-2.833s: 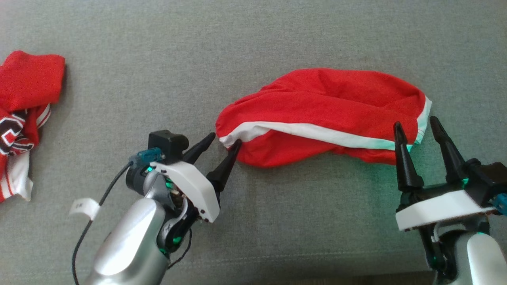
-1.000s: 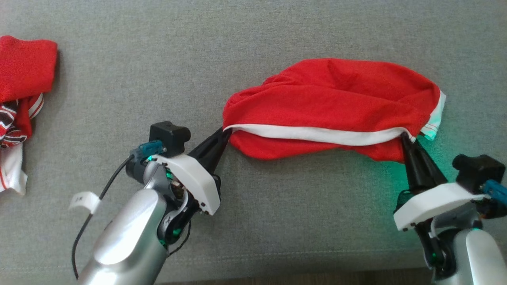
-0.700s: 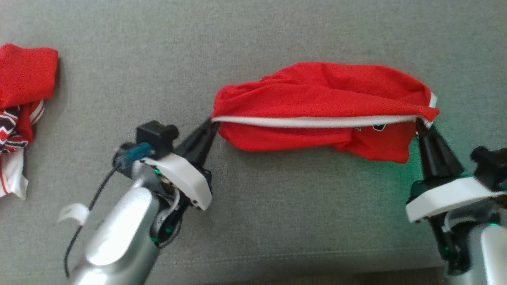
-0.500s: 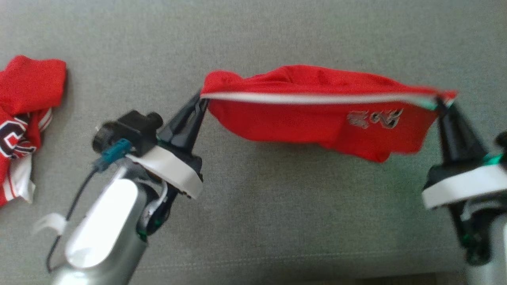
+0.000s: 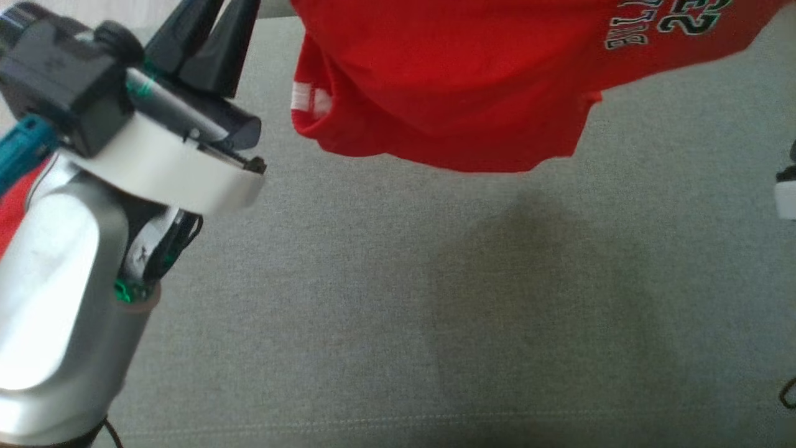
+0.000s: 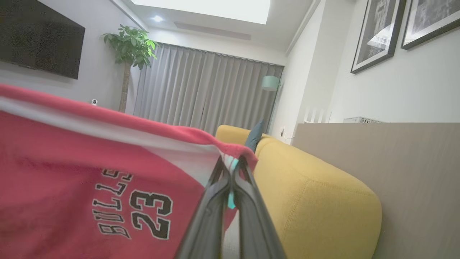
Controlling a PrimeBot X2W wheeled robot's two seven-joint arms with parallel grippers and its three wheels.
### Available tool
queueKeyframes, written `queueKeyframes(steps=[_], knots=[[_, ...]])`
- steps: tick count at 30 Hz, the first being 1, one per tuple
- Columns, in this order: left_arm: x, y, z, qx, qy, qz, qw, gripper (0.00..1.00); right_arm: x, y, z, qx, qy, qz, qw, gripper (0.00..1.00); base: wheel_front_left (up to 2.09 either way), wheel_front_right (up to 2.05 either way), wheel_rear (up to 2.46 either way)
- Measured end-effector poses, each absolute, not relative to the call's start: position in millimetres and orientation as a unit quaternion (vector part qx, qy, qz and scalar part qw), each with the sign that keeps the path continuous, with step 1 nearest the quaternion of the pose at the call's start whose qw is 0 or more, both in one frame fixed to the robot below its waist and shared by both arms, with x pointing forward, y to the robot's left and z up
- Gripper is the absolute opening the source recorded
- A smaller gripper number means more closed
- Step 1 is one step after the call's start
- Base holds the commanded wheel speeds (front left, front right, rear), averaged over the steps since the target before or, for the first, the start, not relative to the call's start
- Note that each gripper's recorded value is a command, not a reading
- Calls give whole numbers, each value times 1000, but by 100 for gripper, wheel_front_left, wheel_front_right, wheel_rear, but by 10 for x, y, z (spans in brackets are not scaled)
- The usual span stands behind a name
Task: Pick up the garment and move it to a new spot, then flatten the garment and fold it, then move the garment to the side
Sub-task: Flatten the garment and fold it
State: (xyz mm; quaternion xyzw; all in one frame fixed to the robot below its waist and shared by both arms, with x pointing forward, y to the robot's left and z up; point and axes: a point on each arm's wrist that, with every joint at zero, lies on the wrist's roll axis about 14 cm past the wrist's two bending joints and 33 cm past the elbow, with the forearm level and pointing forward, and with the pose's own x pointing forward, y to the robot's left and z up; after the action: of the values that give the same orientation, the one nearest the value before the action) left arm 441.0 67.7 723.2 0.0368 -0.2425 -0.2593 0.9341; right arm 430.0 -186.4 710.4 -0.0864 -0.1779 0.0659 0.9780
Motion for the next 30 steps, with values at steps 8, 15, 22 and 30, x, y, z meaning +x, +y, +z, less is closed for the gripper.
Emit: queueKeyframes(steps=[8, 15, 22, 30], knots=[[4479, 681, 7173, 26, -223, -261, 939, 0, 4379, -1835, 7055, -77, -163, 73, 981, 0, 0, 0, 0], [4939, 609, 7035, 8, -203, -267, 942, 0, 4863, -1752, 7013, -55, -157, 93, 982, 0, 0, 0, 0], [5659, 608, 7026, -15, -213, -243, 946, 0, 5583, -1594, 7185, -38, -181, 114, 976, 0, 0, 0, 0], [6192, 646, 6448, -66, -145, -210, 965, 0, 6086, -1328, 6780, -16, -134, 136, 981, 0, 0, 0, 0]])
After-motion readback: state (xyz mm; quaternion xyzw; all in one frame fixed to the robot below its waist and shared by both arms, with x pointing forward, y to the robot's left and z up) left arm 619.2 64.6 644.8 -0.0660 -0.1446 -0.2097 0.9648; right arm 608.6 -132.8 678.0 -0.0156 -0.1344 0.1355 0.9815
